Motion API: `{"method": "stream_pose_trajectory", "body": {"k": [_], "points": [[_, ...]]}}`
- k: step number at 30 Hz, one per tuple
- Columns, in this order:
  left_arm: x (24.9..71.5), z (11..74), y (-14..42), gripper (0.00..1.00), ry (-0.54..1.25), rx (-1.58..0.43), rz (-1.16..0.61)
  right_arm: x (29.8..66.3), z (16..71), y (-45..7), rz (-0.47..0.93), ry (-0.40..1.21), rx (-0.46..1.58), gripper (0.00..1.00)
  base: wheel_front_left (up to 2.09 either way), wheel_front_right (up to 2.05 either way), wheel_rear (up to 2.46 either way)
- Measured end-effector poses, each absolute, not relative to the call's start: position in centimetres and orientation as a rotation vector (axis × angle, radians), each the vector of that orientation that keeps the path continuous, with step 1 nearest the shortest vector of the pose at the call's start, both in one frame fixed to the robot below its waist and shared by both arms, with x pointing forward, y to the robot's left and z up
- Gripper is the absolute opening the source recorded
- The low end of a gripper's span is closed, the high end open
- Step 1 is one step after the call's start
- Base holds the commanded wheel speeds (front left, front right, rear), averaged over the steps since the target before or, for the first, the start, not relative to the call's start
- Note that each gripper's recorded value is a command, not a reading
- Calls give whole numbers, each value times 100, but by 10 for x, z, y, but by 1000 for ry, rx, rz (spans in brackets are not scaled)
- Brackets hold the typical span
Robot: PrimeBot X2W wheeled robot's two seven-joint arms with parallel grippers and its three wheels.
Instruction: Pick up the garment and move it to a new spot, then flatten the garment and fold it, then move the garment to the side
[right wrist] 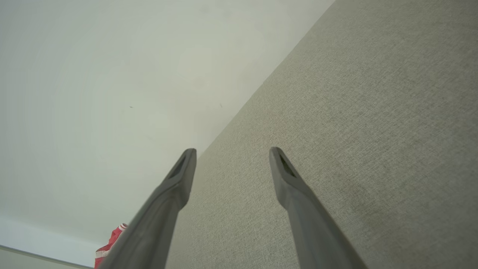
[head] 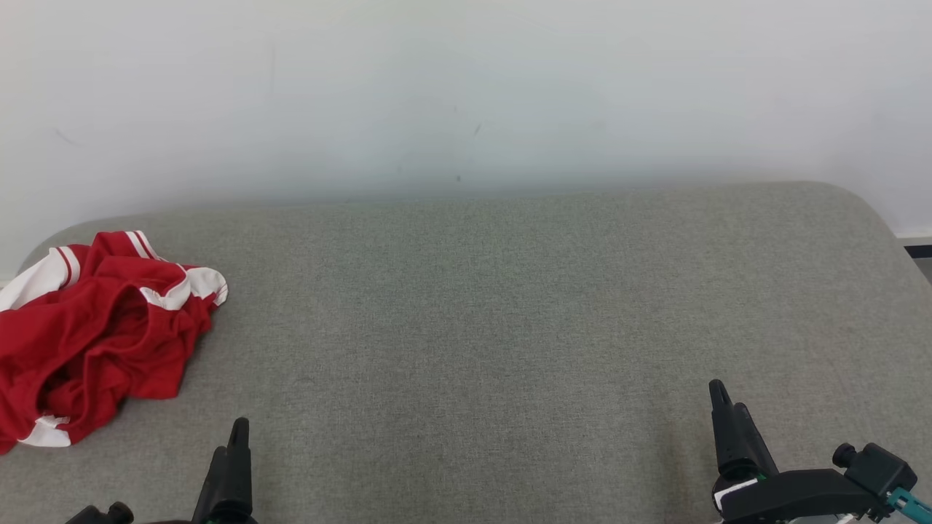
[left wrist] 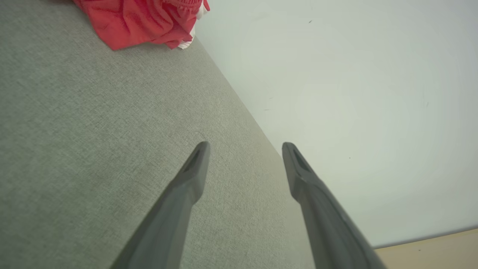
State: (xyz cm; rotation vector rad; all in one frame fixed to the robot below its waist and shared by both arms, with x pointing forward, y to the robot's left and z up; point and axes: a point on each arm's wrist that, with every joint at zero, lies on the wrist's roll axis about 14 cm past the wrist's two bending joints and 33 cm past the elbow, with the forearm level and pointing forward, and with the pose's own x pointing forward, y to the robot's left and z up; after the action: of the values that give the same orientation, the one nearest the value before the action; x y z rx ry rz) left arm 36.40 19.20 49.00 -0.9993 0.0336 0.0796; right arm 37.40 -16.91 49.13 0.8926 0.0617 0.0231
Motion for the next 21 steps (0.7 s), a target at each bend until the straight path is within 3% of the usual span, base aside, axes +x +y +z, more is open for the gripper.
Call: {"method": "stream_pose_trajectory", "body": {"k": [21], "points": [[355,495,185,100,12,-668,51,367,491,-157,75,53,594,100,0,0,0]]}}
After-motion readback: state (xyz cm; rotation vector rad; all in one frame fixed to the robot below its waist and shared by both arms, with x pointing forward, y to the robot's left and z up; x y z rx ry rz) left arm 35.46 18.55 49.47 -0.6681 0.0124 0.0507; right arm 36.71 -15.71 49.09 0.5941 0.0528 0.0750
